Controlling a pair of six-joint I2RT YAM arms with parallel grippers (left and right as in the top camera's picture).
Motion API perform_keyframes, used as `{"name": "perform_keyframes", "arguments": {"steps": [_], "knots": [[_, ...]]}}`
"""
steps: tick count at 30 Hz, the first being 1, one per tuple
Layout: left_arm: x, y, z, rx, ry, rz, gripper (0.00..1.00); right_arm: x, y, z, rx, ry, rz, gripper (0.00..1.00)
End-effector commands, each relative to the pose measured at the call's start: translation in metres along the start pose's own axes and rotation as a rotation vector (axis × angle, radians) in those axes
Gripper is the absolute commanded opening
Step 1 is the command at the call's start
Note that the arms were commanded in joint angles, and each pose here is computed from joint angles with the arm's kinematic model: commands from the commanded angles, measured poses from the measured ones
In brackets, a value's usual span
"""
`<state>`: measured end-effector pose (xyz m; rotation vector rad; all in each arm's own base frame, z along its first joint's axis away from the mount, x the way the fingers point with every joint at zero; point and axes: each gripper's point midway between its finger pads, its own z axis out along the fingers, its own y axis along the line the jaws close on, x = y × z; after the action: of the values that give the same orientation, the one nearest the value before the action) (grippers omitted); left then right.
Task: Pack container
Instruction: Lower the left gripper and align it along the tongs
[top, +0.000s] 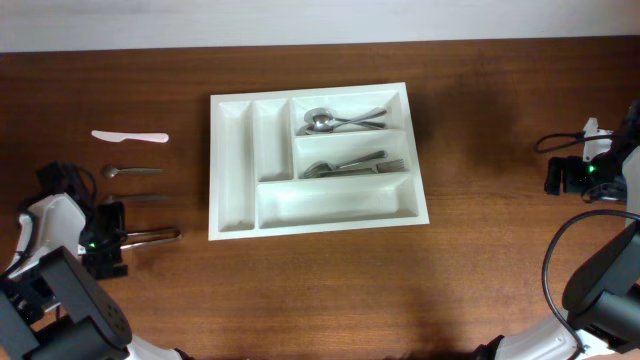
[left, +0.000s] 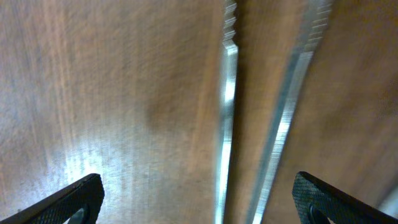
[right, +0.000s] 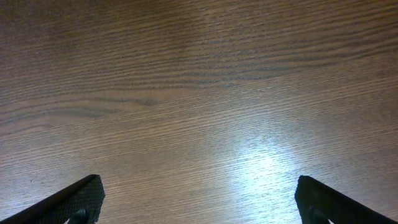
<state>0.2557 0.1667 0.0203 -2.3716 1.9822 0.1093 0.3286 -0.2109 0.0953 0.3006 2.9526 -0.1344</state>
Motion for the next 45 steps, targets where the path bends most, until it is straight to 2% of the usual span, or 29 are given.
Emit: {"name": "perform_keyframes", "arguments": {"steps": [1, 15, 45], "knots": [[-0.002, 0.004, 0.001, -0.008, -0.017, -0.028, 0.99, -0.001, -0.002, -0.004, 0.013, -0.011, 0.008, 0.99], [-0.008, -0.012, 0.003, 0.058, -0.041, -0.008, 0.99, -0.001, -0.002, -0.004, 0.013, -0.011, 0.008, 0.99], [-0.004, -0.001, 0.022, -0.024, -0.024, -0.068, 0.99, -0.001, -0.002, -0.004, 0.013, -0.011, 0.008, 0.99]]}}
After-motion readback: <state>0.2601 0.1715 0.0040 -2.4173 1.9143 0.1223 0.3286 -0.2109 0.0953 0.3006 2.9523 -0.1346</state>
